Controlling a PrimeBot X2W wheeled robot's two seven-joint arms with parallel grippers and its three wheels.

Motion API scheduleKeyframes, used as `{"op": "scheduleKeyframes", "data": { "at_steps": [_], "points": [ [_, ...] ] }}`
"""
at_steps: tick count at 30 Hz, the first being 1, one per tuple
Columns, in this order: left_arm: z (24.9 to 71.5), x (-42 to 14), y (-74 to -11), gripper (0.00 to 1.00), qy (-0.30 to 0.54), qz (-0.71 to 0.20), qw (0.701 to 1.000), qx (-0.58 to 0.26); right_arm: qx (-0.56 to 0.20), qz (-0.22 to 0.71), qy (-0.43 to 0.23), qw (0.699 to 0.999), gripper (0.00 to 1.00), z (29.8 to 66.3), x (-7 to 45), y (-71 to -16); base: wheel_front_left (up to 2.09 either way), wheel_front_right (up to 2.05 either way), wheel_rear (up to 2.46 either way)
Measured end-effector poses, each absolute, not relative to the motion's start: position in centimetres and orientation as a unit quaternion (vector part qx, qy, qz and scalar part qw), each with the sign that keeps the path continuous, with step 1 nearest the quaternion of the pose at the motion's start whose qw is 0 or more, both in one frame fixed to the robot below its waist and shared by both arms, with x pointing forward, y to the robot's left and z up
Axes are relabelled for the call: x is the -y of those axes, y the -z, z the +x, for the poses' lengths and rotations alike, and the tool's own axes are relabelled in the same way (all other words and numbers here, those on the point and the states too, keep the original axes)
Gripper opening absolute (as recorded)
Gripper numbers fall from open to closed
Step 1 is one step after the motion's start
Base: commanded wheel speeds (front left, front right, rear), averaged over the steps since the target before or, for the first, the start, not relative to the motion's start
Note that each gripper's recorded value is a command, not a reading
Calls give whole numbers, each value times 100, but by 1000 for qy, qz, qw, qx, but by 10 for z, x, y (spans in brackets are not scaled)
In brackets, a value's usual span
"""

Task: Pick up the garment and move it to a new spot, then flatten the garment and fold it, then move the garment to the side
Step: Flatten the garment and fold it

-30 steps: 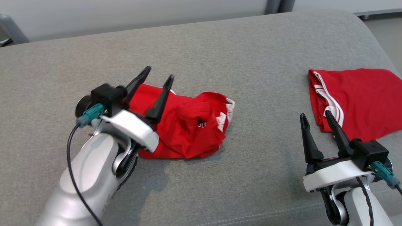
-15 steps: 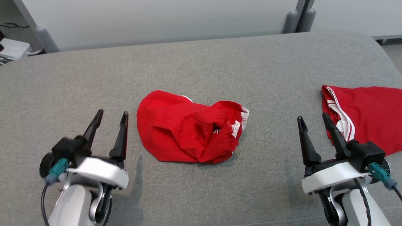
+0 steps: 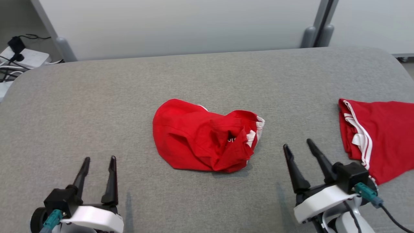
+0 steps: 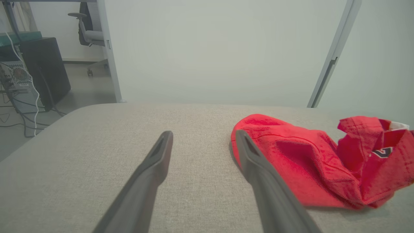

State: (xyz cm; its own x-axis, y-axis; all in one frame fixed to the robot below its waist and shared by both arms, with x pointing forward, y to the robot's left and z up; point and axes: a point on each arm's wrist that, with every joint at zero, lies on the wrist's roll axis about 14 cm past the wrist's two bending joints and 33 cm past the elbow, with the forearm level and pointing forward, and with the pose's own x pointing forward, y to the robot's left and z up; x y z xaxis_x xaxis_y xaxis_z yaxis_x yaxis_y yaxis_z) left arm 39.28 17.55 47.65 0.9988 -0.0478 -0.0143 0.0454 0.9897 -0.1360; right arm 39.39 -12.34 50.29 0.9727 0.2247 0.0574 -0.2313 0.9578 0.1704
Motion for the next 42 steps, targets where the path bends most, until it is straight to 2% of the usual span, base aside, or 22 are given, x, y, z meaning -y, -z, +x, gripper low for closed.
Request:
{"op": "scheduleKeyframes", "data": {
  "at_steps": [9, 17, 26, 27, 28, 29, 30, 35, 42],
  "points": [
    [370, -190, -466, 100, 0, -77, 997, -22, -29, 101, -202, 974, 100, 391, 65, -479, 0, 0, 0],
    [357, -206, -461, 100, -26, -75, 996, -29, -50, 104, -232, 966, 100, 410, 40, -469, 0, 0, 0],
    [347, -220, -458, 100, -47, -76, 995, -33, -105, 87, -269, 953, 100, 410, 13, -441, 0, 0, 0],
    [346, -220, -458, 100, -48, -79, 995, -33, -115, 84, -269, 953, 91, 409, 13, -436, 0, 0, 0],
    [346, -220, -458, 100, -49, -79, 995, -33, -120, 82, -270, 952, 65, 408, 13, -433, 0, 0, 0],
    [346, -220, -458, 100, -49, -79, 995, -33, -122, 81, -271, 951, 28, 408, 12, -432, 0, 0, 0],
    [346, -220, -458, 100, -49, -80, 995, -33, -124, 80, -272, 951, 0, 407, 12, -432, 0, 0, 0],
    [348, -218, -458, 100, -46, -88, 995, -32, -106, 91, -283, 949, 0, 409, 7, -446, 0, 0, 0],
    [357, -198, -459, 100, -17, -104, 994, -31, 64, 109, -332, 935, 0, 436, -9, -568, 0, 0, 0]
  ]
}}
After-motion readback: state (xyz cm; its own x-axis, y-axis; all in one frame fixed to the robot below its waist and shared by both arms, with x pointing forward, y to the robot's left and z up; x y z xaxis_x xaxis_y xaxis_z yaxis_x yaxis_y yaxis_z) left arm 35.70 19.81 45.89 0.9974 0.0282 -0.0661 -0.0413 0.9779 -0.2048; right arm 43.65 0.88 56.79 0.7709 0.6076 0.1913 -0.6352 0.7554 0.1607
